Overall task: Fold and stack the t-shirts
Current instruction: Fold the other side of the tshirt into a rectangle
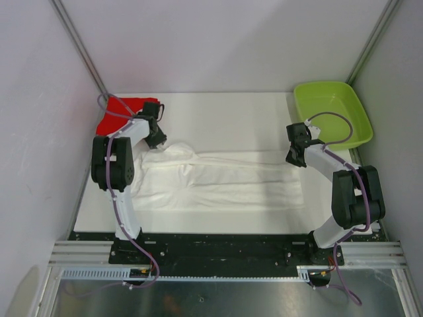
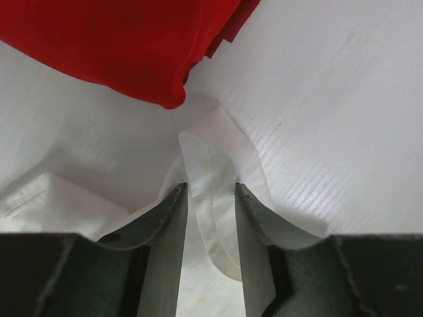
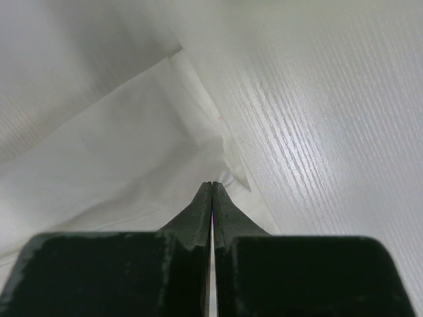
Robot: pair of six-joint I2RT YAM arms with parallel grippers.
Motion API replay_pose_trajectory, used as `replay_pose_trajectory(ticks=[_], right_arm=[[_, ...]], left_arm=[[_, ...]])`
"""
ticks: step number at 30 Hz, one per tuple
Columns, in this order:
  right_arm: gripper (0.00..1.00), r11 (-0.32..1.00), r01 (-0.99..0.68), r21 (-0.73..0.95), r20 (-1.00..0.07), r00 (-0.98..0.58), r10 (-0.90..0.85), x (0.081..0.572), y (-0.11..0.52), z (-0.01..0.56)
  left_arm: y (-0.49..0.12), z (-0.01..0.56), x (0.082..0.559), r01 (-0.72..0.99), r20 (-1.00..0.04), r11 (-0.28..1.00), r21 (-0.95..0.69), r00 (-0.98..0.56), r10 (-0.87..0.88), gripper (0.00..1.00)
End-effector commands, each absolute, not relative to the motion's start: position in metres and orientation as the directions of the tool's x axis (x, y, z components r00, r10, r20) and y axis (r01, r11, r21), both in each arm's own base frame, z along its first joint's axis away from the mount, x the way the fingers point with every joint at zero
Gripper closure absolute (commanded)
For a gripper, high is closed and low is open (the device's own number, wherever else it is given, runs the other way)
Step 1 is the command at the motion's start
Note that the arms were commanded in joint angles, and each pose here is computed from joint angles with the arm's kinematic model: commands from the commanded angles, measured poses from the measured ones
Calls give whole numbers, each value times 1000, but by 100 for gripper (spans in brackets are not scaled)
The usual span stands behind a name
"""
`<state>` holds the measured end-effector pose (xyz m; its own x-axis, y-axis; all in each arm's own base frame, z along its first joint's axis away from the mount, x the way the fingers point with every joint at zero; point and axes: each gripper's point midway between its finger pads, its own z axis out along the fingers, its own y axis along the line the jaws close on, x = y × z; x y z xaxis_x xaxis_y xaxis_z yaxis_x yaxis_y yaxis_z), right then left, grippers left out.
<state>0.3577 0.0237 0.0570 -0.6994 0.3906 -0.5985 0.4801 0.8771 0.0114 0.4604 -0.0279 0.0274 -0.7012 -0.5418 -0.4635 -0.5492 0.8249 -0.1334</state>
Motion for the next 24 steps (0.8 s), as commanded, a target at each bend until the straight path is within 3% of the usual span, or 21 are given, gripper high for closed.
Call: replay_pose_trajectory(ticks=[1, 7, 19, 24], right_arm=[[100, 877, 478, 44, -642, -659, 391, 368, 23, 73], [100, 876, 480, 42, -641, -660, 392, 369, 22, 71], [100, 876, 481, 43, -643, -657, 392, 370, 21, 72], [100, 876, 481, 42, -649, -653, 390, 370, 20, 75]], left_arm=[[-25, 23, 465, -559, -468, 817, -141, -690, -553, 60], [-29, 26, 474, -547, -472, 821, -163, -688, -551, 66], [-35, 36, 485, -515, -485, 835, -194, -689, -538, 98], [-37, 51, 486, -502, -503, 838, -214, -679, -535, 100]])
